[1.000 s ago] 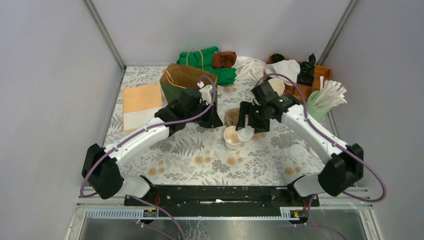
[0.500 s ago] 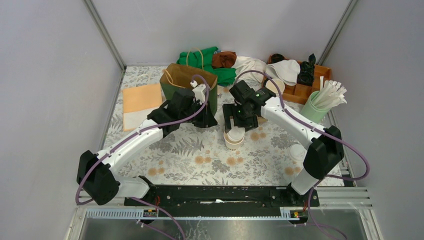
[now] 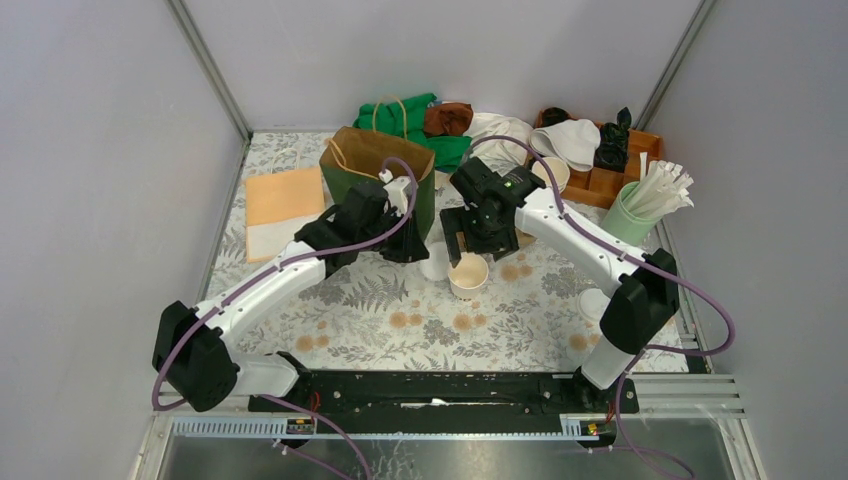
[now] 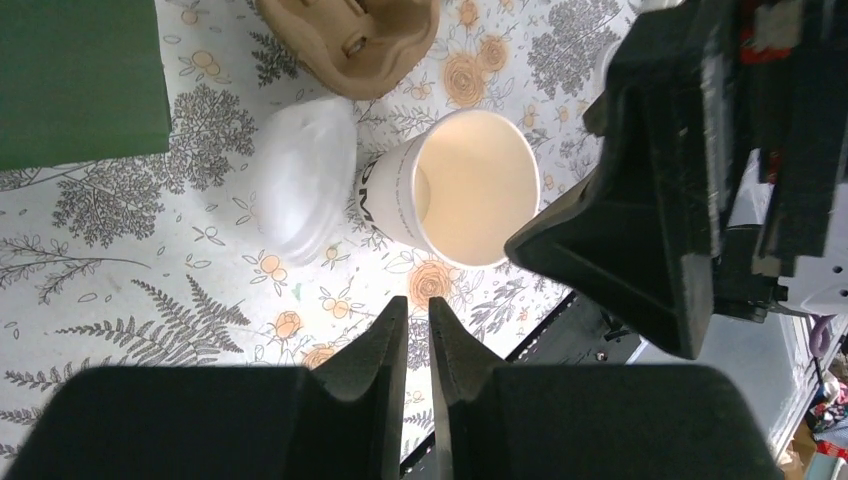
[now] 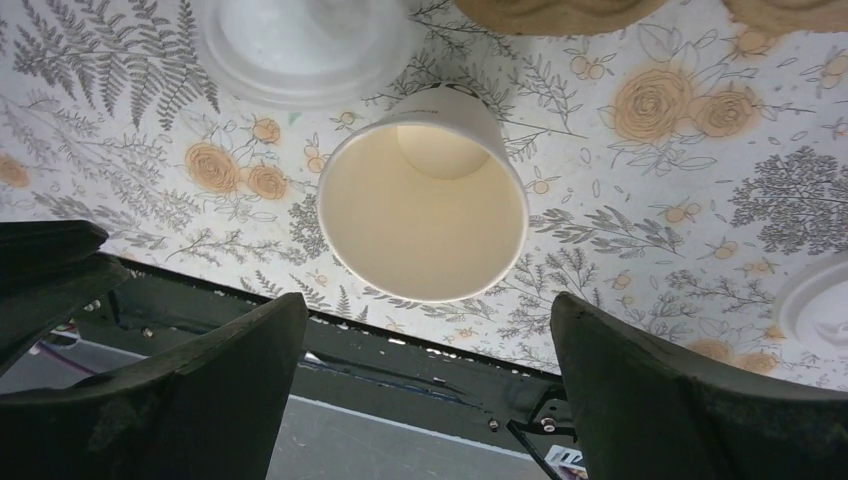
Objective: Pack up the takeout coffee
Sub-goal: Close the cup lid on the coffee cup.
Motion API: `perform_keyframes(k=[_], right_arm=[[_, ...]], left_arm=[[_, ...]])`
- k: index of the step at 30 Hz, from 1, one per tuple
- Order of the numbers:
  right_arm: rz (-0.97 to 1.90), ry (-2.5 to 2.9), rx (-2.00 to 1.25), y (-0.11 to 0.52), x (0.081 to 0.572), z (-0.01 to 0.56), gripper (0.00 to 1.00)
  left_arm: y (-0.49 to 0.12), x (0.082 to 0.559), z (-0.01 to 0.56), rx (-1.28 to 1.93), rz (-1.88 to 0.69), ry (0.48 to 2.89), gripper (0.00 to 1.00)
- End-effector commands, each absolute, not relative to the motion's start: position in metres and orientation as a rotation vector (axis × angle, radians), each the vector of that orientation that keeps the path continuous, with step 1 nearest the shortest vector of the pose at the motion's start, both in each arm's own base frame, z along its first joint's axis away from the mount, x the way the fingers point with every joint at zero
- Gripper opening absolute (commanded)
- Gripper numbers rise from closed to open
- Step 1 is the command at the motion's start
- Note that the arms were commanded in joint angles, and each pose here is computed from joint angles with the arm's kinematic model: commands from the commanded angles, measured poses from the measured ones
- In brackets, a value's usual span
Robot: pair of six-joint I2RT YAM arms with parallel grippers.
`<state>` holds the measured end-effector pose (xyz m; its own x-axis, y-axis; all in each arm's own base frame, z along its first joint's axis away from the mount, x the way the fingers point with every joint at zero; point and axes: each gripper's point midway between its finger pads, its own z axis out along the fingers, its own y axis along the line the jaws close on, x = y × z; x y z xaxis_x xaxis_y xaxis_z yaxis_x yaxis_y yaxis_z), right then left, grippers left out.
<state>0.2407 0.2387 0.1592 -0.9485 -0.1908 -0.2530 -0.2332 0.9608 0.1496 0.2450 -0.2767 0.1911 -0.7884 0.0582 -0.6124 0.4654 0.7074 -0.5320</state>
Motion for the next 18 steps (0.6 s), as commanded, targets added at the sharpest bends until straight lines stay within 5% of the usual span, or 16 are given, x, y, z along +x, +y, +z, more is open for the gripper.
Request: perform_keyframes(k=[1, 6, 14, 18], right_arm=[[0.221, 2.786, -0.300, 0.228, 0.245, 0.176, 0.97], [0.286, 2.771, -0.162, 0.228, 0.252, 0.175, 0.81], [0.428, 2.653, 0.164, 0.226, 0.285, 0.201, 0.76], [0.406, 2.598, 0.181, 0.217, 0.286, 0.210, 0.74]], left_arm=[[-0.279, 0.247, 0.197, 0.408, -0.970, 2.283, 0.18], [-0.274, 0.247, 0.192, 0.378, -0.951, 2.282, 0.23], [-0.234, 0.248, 0.158, 0.269, -0.710, 2.335, 0.42], [-0.208, 0.255, 0.128, 0.145, -0.489, 2.441, 0.42]])
